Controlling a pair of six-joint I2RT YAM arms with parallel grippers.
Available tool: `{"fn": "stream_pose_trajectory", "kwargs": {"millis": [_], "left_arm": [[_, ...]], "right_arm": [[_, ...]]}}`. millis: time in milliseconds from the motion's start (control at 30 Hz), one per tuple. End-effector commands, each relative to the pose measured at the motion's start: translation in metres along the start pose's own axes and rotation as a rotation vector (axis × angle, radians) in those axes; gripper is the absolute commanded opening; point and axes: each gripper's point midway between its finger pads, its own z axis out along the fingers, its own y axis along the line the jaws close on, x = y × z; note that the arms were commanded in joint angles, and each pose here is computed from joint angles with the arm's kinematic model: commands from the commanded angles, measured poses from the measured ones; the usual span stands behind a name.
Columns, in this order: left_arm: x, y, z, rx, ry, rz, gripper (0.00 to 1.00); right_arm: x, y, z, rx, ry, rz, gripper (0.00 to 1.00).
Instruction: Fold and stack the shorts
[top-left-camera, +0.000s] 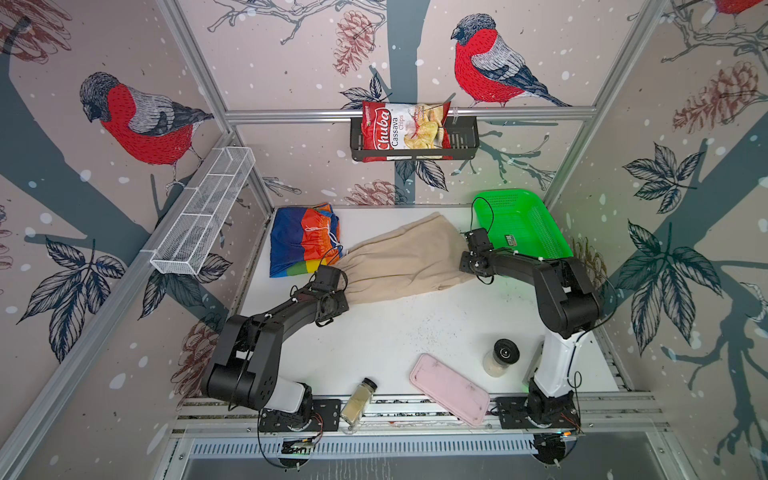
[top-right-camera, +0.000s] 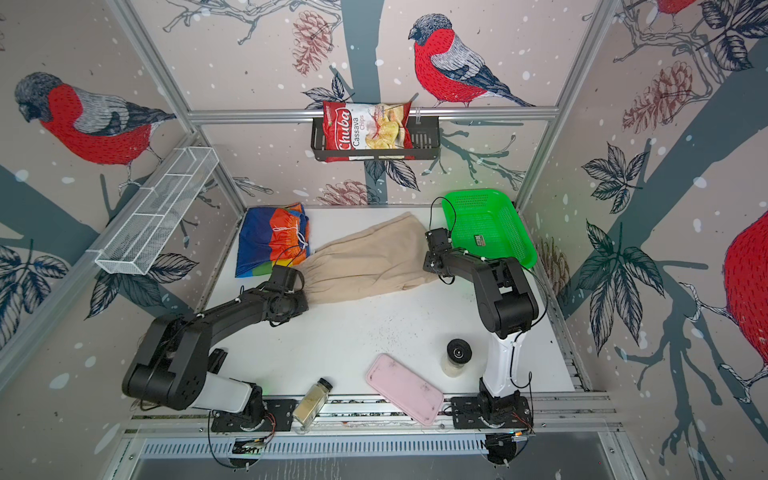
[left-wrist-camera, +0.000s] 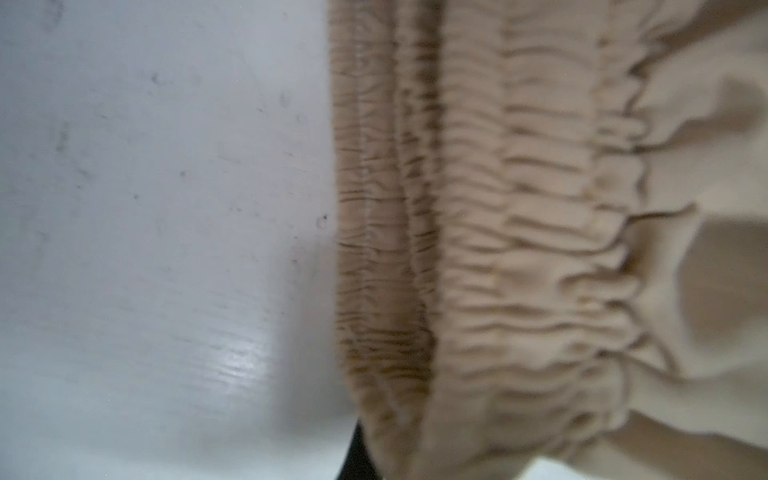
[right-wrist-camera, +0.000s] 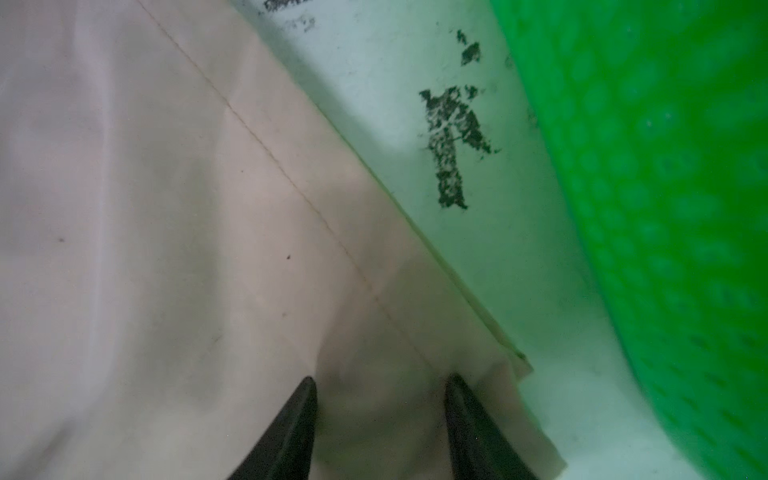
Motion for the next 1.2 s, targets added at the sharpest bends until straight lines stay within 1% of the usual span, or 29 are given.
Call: {"fn": "stream_pose_trajectory", "kwargs": {"millis": [0, 133, 233, 300, 367, 433, 467, 500, 533, 567, 633, 700, 767, 833, 900, 967, 1000, 1067, 1167], "left_arm": [[0.027, 0.014, 0.003, -0.038, 0.096, 0.008, 0.06], [0.026, 0.001, -0.007, 0.020, 0.101, 0.005, 0.07], [0.015, -0.016, -0.029, 0.066, 0.062, 0.021, 0.09], [0.002, -0.025, -0.049, 0.096, 0.011, 0.022, 0.14], [-0.015, -0.030, -0.073, 0.119, -0.062, 0.012, 0.23], [-0.036, -0.033, -0.099, 0.144, -0.158, -0.010, 0.34], [-0.046, -0.037, -0.112, 0.177, -0.203, -0.016, 0.38], [-0.056, -0.042, -0.126, 0.229, -0.251, -0.014, 0.50], [-0.066, -0.046, -0.140, 0.280, -0.306, -0.013, 0.77], [-0.074, -0.048, -0.151, 0.315, -0.359, -0.015, 0.98], [-0.089, -0.048, -0.178, 0.375, -0.461, -0.034, 0.98], [-0.099, -0.046, -0.197, 0.405, -0.529, -0.048, 0.98], [-0.105, -0.043, -0.210, 0.419, -0.569, -0.058, 0.98], [-0.108, -0.036, -0.214, 0.399, -0.584, -0.067, 0.93], [-0.108, -0.021, -0.206, 0.331, -0.559, -0.112, 0.92], [-0.106, -0.001, -0.191, 0.250, -0.507, -0.171, 0.90], [-0.103, 0.010, -0.182, 0.218, -0.472, -0.203, 0.90], [-0.097, 0.024, -0.166, 0.205, -0.416, -0.246, 0.89], [-0.091, 0.038, -0.148, 0.231, -0.367, -0.305, 0.88]], "right_arm": [[-0.008, -0.001, -0.004, 0.028, -0.023, -0.027, 0.51], [-0.030, 0.017, -0.033, 0.039, -0.113, -0.077, 0.52], [-0.054, 0.029, -0.074, 0.049, -0.249, -0.088, 0.56], [-0.069, 0.043, -0.109, 0.019, -0.362, -0.094, 0.59], [-0.078, 0.063, -0.146, -0.030, -0.472, -0.117, 0.65], [-0.077, 0.094, -0.180, -0.097, -0.568, -0.174, 0.71], [-0.073, 0.110, -0.194, -0.128, -0.604, -0.210, 0.74], [-0.066, 0.129, -0.207, -0.158, -0.639, -0.257, 0.78], [-0.059, 0.147, -0.219, -0.180, -0.672, -0.303, 1.00], [-0.052, 0.161, -0.226, -0.189, -0.697, -0.341, 0.99], [-0.030, 0.196, -0.237, -0.227, -0.734, -0.437, 0.99], [-0.006, 0.227, -0.237, -0.291, -0.732, -0.515, 0.99], [0.022, 0.258, -0.230, -0.364, -0.703, -0.595, 0.99], [0.050, 0.286, -0.218, -0.408, -0.673, -0.675, 0.99], [0.075, 0.311, -0.209, -0.433, -0.657, -0.748, 0.99], [0.099, 0.337, -0.203, -0.484, -0.641, -0.835, 1.00], [0.110, 0.348, -0.200, -0.503, -0.636, -0.873, 0.98], [0.130, 0.367, -0.191, -0.546, -0.611, -0.946, 0.96], [0.153, 0.390, -0.177, -0.604, -0.569, -1.022, 0.94]]}}
